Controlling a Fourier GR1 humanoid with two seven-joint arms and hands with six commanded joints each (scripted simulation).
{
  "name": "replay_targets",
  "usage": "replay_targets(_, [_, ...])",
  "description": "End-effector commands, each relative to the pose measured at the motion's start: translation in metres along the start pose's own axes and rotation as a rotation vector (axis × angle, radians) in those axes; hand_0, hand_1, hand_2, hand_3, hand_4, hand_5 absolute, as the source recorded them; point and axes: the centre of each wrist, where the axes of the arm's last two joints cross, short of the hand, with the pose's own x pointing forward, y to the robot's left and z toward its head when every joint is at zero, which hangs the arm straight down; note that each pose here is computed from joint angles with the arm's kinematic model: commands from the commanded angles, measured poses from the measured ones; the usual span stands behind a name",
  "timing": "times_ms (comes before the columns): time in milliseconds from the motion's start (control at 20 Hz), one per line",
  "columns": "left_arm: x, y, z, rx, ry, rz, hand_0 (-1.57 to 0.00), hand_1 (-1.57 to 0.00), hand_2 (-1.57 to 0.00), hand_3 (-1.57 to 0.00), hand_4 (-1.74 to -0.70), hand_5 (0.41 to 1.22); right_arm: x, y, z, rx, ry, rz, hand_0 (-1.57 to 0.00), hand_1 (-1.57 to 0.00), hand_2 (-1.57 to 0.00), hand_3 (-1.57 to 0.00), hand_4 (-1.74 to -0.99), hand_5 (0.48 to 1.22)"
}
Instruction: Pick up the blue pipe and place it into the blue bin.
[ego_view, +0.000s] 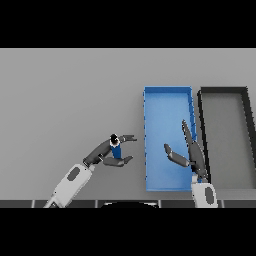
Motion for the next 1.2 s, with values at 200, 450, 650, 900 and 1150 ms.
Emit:
replay_targets(200, [-0.003, -0.013, -0.005, -0.017, -0.027, 0.028, -1.02, -1.11, -1.14, -1.10, -1.57, 1.034, -0.001, 0.002, 0.000, 0.004, 0.009, -0.009, 0.00, 0.00, 0.00, 0.00, -1.196, 0.604])
replay_targets(450, [-0.004, -0.016, -0.005, 0.003, -0.071, 0.002, -1.39, -1.42, -1.43, -1.35, -1.68, 1.160, -0.001, -0.001, -0.002, 0.013, 0.009, -0.009, 0.00, 0.00, 0.00, 0.00, -1.192, 0.602])
replay_targets(650, [0.027, -0.021, -0.015, 0.017, -0.196, 0.023, -1.50, -1.51, -1.51, -1.44, -1.72, 1.196, -0.003, -0.001, -0.001, 0.006, 0.005, 0.009, 0.00, 0.00, 0.00, 0.00, -1.187, 0.605])
replay_targets(900, [0.057, -0.028, -0.023, -0.018, -0.258, 0.014, -1.55, -1.55, -1.55, -1.48, -1.73, 1.213, -0.002, -0.004, 0.002, -0.001, 0.002, 0.022, 0.00, 0.00, 0.00, 0.00, -1.157, 0.600])
replay_targets(1150, [0.073, -0.032, -0.019, -0.047, -0.243, -0.012, -1.56, -1.56, -1.56, -1.49, -1.74, 1.218, -0.004, -0.008, 0.001, -0.009, -0.021, 0.032, 0.00, 0.00, 0.00, 0.00, -1.133, 0.606])
